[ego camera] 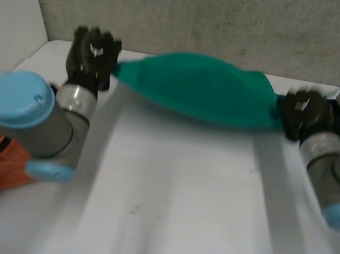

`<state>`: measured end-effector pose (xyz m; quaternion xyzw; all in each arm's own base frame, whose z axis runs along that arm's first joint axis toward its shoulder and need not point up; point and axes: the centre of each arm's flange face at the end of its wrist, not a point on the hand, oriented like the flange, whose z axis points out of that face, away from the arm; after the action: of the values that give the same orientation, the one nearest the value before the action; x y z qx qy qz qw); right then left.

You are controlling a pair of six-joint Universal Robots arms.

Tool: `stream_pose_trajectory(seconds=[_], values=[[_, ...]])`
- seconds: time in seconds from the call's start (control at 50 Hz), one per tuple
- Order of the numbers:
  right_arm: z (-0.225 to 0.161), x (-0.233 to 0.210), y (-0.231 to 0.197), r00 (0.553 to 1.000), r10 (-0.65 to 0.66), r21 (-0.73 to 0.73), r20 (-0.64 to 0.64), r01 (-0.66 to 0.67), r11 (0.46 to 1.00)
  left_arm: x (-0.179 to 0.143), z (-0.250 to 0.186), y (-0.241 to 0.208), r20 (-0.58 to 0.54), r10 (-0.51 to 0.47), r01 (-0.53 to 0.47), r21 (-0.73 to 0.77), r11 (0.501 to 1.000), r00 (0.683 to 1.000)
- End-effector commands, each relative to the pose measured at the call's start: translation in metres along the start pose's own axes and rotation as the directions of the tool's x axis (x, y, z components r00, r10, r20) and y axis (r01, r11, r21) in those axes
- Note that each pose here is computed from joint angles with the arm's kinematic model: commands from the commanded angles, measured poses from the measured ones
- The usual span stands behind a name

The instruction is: Fold the laundry.

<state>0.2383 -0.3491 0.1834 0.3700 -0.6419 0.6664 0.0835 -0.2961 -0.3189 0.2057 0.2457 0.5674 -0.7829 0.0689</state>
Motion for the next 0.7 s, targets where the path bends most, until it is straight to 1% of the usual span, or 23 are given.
stream_pose_trajectory(seconds=[0.02, 0.08, 0.14, 0.28, 0.38, 0.46, 0.54, 0.58, 0.7], values=[[-0.032, -0.029, 0.032, 0.982, 0.08, -0.227, 0.169, -0.04, 0.973, 0.009, -0.028, 0.021, -0.067, 0.023, -0.03, -0.106, 0.994, 0.998], [-0.035, -0.031, 0.033, 0.98, 0.089, -0.24, 0.178, -0.045, 0.97, 0.003, -0.031, 0.015, -0.066, 0.025, -0.032, -0.113, 0.993, 0.998], [-0.038, -0.028, 0.032, 0.98, 0.091, -0.242, 0.177, -0.047, 0.969, -0.011, -0.033, -0.001, -0.054, 0.015, -0.021, -0.11, 0.994, 0.998], [-0.045, 0.009, 0.021, 0.989, 0.12, -0.202, 0.088, -0.101, 0.974, -0.034, -0.04, -0.033, -0.039, 0.009, -0.013, -0.101, 0.995, 0.999], [-0.047, 0.03, 0.017, 0.986, 0.166, -0.196, 0.026, -0.158, 0.968, -0.041, -0.043, -0.05, -0.031, -0.002, 0.0, -0.072, 0.997, 1.0], [-0.05, 0.03, 0.017, 0.984, 0.165, -0.211, 0.065, -0.148, 0.966, -0.045, -0.04, -0.054, -0.019, -0.019, 0.018, -0.058, 0.998, 1.0], [-0.046, 0.035, 0.013, 0.985, 0.134, -0.19, 0.111, -0.111, 0.976, -0.047, -0.037, -0.053, -0.008, -0.02, 0.02, -0.058, 0.998, 1.0], [-0.04, 0.038, 0.013, 0.985, 0.113, -0.172, 0.127, -0.09, 0.981, -0.047, -0.036, -0.052, -0.01, -0.02, 0.019, -0.061, 0.998, 1.0], [-0.016, 0.041, 0.028, 0.988, 0.091, -0.191, 0.123, -0.066, 0.979, -0.049, -0.03, -0.04, -0.002, -0.011, 0.011, -0.086, 0.996, 1.0]])
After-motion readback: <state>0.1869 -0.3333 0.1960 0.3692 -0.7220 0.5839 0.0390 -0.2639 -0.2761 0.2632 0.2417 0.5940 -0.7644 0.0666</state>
